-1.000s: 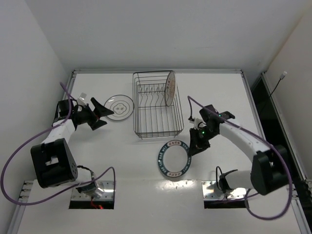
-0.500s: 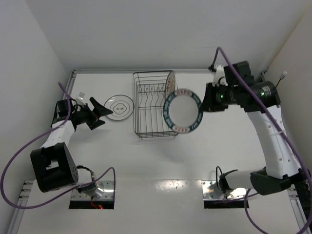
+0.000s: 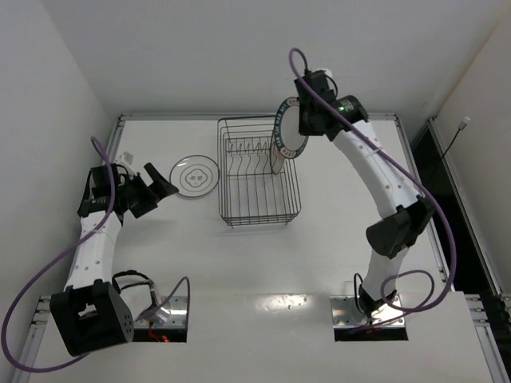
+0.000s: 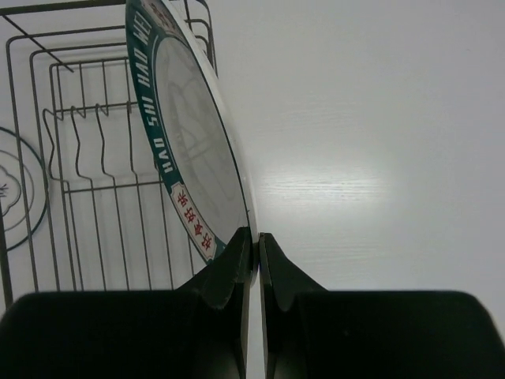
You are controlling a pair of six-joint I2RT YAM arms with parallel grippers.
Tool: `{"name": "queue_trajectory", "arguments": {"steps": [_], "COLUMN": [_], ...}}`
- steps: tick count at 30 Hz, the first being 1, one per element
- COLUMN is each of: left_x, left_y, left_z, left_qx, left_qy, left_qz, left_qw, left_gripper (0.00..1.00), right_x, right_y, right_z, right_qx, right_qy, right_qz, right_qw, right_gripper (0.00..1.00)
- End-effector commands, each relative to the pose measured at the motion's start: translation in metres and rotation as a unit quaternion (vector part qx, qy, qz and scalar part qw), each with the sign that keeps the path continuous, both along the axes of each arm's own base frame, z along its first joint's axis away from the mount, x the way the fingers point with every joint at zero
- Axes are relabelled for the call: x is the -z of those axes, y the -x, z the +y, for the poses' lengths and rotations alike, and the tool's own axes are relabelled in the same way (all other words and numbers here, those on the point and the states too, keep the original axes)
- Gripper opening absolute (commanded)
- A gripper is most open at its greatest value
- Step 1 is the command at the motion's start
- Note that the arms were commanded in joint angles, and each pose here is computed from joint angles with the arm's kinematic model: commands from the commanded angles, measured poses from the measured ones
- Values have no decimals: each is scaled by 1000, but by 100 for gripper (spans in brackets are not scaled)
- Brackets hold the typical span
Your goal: Load the plates into the dish rack
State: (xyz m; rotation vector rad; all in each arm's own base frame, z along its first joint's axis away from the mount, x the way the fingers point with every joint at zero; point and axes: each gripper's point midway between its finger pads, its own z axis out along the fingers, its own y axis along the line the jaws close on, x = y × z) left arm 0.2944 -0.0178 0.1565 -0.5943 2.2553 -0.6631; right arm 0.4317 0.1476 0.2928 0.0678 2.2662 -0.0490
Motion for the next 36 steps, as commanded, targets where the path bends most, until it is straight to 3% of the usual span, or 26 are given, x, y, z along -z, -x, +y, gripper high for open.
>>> {"name": "queue_trajectory", "arguments": {"steps": [1, 13, 27, 32, 36], "left_x": [1, -7, 3, 10, 17], "left_y": [8, 1, 3, -3, -4], "left_z": [0, -13, -17, -14, -22], "left_qx": [-1, 28, 34, 25, 32], "left_qy": [-29, -54, -81, -84, -48], "left_qz": [11, 12, 24, 33, 29], "left_qw": [1000, 998, 996, 996, 998], "left_gripper": [100, 100, 100, 100, 100], "right_x": [-49, 5, 92, 134, 152], "right_y": [-23, -53, -62, -51, -35], "right_z": [22, 54, 83, 101, 117], "right_qx": [48, 83, 65, 45, 14], "right_qy": [-3, 110, 164, 132, 81], "right_qz": [-117, -97, -38, 10, 53], "right_qw": [992, 986, 983, 990, 995], "right_gripper": [0, 0, 0, 0, 0]}}
